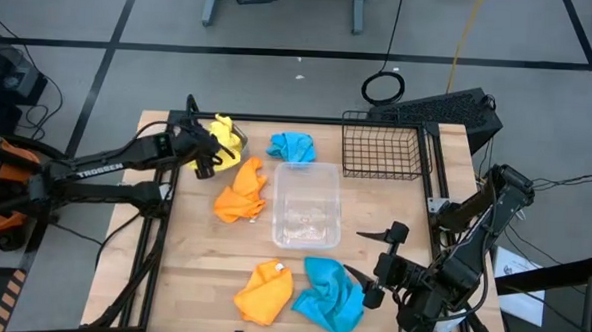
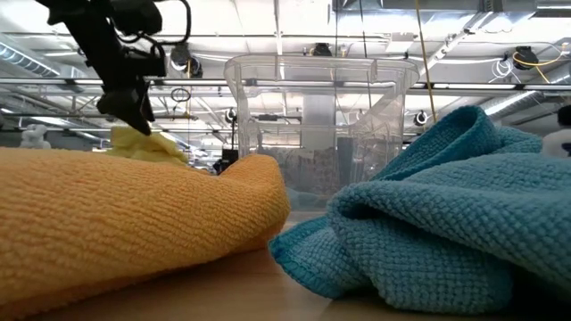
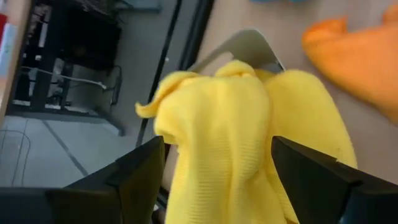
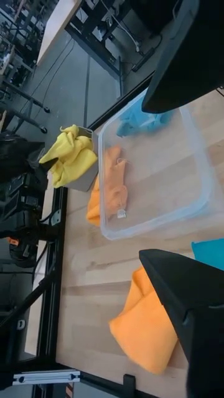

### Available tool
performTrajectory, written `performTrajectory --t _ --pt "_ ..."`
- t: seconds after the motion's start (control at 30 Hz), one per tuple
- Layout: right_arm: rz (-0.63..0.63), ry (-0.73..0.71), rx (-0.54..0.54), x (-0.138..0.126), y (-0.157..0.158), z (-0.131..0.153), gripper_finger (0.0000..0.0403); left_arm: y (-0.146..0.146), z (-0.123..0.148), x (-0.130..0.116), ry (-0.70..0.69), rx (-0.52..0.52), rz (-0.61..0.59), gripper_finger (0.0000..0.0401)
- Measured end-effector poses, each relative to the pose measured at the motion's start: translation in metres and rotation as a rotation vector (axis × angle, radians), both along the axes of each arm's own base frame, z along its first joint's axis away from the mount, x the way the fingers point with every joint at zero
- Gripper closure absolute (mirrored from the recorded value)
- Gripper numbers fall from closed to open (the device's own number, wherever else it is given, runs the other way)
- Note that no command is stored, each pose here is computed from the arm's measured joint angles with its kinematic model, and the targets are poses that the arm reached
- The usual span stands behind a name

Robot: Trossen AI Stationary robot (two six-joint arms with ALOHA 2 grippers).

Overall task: Sort microfiber towel by color & place in baskets
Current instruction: Put the yellow towel into the gray bin

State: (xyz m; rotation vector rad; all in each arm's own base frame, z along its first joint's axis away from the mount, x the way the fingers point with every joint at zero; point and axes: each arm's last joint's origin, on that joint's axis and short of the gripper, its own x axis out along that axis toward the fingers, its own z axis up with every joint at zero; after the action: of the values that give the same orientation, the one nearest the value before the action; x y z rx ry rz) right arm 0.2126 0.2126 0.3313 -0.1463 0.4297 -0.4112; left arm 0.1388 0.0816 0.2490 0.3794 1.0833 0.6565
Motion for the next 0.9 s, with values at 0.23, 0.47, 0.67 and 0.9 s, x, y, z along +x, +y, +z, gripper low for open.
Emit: performTrajectory --t 0.23,0.47,0.67,0.9 --pt "0.004 0.0 -0.009 0.0 0.0 0.0 0.0035 0.001 0.015 -0.001 -0.194 0.085 0.115 0.0122" --pt "0.008 -0.007 -0.011 0.002 0.001 0.001 0.0035 0.009 0.027 0.013 -0.322 0.138 0.121 0.0277" --pt "0.016 -0.001 -0.026 0.002 0.001 0.001 0.0035 0.018 0.056 0.019 -0.4 0.053 0.249 0.0391" --pt "0.019 -0.002 -0.027 0.004 0.001 0.002 0.0035 0.035 0.067 0.023 -0.353 -0.234 0.37 0.0398"
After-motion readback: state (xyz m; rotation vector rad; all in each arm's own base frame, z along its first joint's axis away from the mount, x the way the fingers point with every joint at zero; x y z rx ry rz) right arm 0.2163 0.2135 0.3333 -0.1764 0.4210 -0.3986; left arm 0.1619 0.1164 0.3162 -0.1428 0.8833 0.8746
